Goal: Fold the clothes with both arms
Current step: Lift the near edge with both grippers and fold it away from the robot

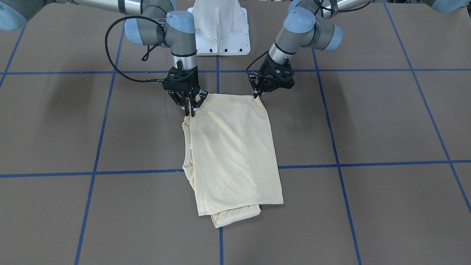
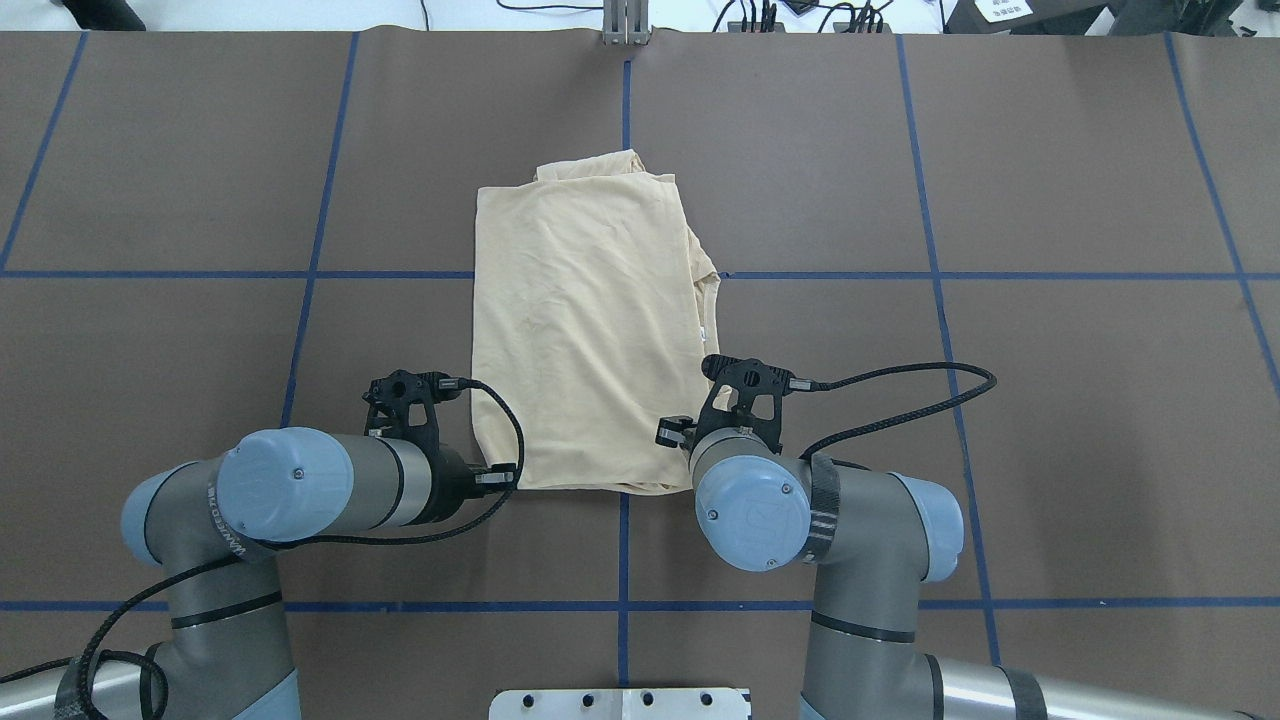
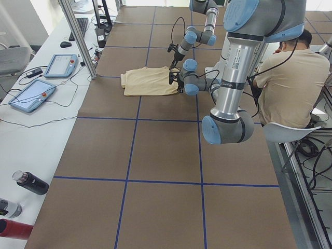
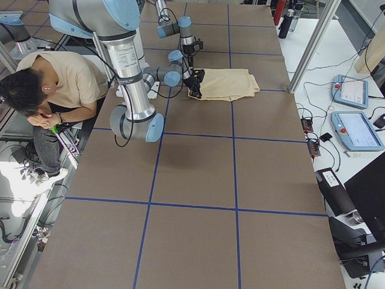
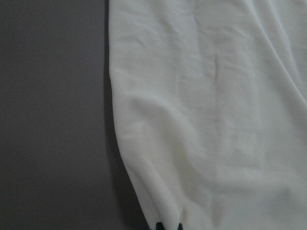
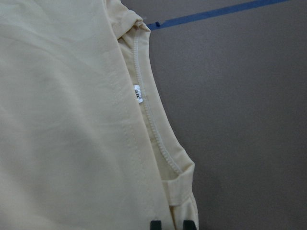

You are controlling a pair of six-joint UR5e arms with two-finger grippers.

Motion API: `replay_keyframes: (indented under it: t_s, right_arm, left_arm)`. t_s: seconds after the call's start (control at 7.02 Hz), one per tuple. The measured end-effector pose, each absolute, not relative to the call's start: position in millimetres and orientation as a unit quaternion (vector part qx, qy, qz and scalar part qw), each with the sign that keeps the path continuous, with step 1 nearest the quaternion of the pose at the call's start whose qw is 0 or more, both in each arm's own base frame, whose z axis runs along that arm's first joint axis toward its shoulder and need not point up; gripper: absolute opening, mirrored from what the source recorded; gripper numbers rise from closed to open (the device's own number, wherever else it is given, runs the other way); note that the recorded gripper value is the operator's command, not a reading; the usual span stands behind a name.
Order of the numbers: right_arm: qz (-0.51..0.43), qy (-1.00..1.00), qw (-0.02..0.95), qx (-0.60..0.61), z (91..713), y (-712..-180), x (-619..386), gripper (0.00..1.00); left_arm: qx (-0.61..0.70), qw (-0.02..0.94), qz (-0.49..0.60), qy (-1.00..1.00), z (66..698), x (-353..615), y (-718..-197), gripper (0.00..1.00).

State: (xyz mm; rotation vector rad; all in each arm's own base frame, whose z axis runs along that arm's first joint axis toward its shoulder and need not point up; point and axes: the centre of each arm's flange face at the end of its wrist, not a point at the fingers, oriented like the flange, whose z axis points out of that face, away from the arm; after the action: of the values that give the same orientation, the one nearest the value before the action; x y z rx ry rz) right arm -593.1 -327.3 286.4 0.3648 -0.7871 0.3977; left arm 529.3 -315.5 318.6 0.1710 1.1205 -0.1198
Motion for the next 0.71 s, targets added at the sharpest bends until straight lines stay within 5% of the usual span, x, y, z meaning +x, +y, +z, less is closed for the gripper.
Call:
replay_keyframes:
  t_s: [0.14,0.43,0.71]
  right_arm:
    - [0.19,-0.376,0.89,0.176,287.5,-327.2,-593.1,0.28]
    - [0.188,-0.373,0.891,0.176,288.4,-326.6,-593.4,0.01]
    - [0.184,-0.372,0.892,0.177,288.9,-326.4,-593.6,0.0]
  left_arm:
    - [0.081,0.842,-0.057,0.531,318.5,529.6,-315.3,0.0]
    - [0.081,0.842,-0.056,0.531,318.1,529.7,-315.3,0.0]
    - [0.081,0.841,-0.057,0.531,317.6,529.6,-315.6,0.0]
